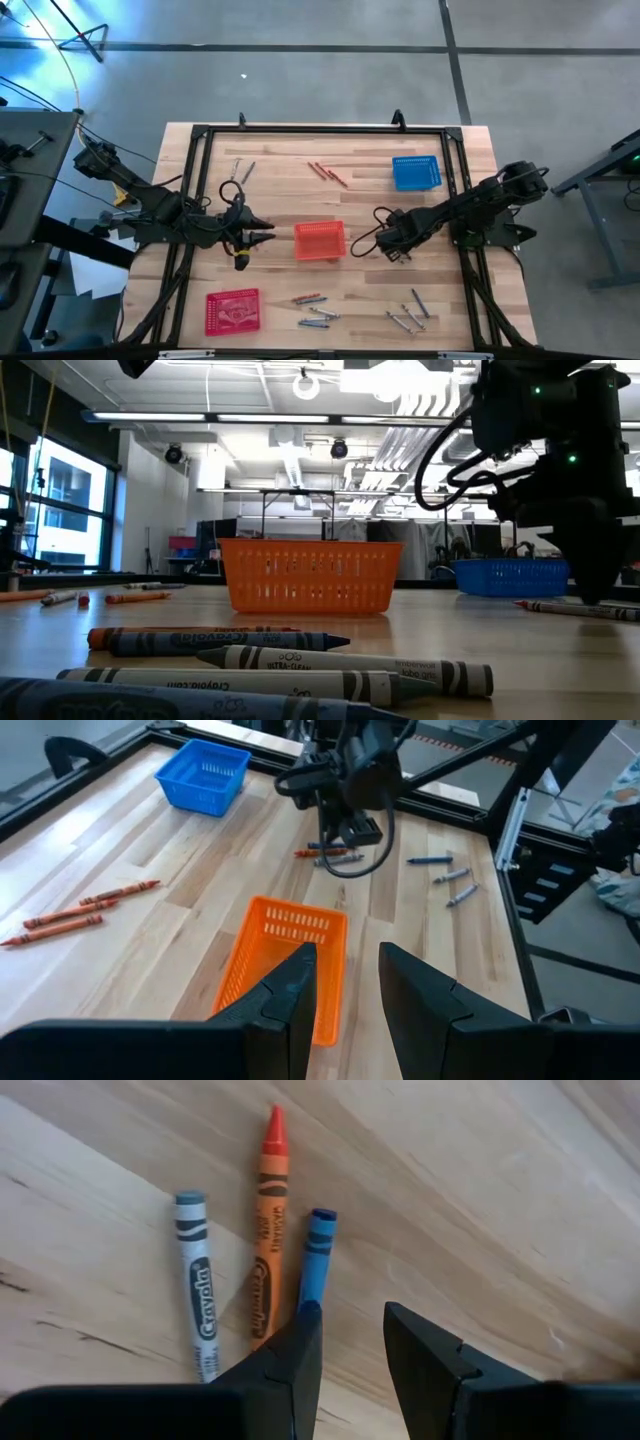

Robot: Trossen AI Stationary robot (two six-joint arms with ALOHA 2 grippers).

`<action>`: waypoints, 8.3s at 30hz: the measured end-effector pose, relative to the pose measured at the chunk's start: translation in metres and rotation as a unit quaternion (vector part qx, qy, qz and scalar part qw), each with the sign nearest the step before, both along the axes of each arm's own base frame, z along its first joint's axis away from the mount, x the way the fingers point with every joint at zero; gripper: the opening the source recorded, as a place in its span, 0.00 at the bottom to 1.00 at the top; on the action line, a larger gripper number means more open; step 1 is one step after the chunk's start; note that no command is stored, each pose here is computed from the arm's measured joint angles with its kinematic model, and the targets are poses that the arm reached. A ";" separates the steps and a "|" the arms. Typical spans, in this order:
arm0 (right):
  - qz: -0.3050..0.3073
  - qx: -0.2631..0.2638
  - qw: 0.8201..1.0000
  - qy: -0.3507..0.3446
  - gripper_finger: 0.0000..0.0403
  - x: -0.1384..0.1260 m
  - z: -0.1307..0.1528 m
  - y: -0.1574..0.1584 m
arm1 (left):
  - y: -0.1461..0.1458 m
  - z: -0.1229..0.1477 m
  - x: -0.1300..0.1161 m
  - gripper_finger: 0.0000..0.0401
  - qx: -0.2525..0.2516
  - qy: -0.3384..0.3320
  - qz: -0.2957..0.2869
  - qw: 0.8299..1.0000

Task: Sort crayons
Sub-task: Put the blue crayon into the red bin

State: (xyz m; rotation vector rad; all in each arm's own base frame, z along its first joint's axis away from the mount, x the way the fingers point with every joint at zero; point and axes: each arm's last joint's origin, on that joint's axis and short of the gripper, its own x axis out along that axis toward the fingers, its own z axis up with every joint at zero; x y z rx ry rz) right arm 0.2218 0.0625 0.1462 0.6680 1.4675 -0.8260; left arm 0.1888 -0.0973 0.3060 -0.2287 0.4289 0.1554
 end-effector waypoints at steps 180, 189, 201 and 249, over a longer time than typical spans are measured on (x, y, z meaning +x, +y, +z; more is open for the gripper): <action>0.418 -0.333 0.651 -0.539 0.01 0.062 0.135 0.026 | 0.002 -0.023 0.124 0.25 0.230 -0.221 -0.004 0.948; 0.406 -0.338 0.646 -0.551 0.01 0.063 0.138 0.024 | 0.005 -0.022 0.126 0.25 0.172 -0.243 -0.038 0.954; 0.394 -0.340 0.635 -0.571 0.01 0.064 0.143 0.024 | 0.009 -0.022 0.128 0.25 0.159 -0.246 -0.044 0.955; 0.379 -0.343 0.621 -0.595 0.05 0.078 0.134 0.030 | 0.011 -0.023 0.129 0.01 0.172 -0.243 -0.065 0.952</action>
